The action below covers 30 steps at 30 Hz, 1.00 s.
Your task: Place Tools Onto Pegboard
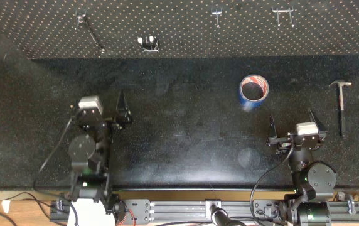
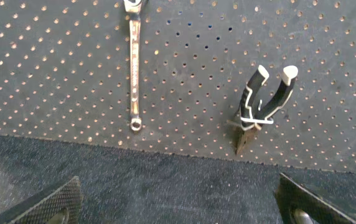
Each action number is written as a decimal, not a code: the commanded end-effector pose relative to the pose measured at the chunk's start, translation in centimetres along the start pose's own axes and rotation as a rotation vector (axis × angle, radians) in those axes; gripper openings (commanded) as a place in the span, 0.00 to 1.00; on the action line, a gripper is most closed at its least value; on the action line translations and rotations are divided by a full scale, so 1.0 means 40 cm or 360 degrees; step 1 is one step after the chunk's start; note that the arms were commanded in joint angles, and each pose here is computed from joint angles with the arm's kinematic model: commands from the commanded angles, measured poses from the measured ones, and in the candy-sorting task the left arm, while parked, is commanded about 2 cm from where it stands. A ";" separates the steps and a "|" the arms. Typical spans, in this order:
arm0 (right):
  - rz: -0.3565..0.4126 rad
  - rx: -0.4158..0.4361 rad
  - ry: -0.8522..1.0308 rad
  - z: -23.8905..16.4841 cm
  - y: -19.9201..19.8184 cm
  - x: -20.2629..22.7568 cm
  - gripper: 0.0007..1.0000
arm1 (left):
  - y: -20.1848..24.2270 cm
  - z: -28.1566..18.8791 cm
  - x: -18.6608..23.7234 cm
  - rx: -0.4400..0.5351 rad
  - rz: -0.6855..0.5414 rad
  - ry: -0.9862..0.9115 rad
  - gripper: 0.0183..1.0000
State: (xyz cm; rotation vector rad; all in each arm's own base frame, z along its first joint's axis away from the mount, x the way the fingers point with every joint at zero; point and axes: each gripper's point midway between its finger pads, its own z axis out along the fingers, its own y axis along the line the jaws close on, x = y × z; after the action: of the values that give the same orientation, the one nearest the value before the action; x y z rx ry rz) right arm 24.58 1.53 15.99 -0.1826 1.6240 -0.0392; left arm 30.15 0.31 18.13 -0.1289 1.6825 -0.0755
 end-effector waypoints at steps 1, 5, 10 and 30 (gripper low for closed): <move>-0.0016 -0.0001 0.0000 0.000 0.000 0.003 0.98 | 0.012 -0.072 0.029 0.0033 0.0004 -0.0151 0.99; -0.0016 -0.0001 0.0000 0.000 0.000 0.003 0.98 | 0.023 -0.113 0.070 0.0000 0.0003 -0.0062 0.99; -0.0016 -0.0001 0.0000 0.000 0.000 0.003 0.98 | 0.008 -0.131 0.080 0.0046 0.0011 -0.0054 0.99; 0.0721 -0.0393 0.0624 0.169 0.140 -0.093 0.98 | 0.008 -0.131 0.080 0.0043 0.0011 -0.0053 0.99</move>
State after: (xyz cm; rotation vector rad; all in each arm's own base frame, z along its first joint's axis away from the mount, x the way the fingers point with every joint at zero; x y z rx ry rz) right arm 29.46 5.87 18.03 0.0400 1.9683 0.4165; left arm 24.65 0.34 15.56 -0.1204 1.6489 -0.0872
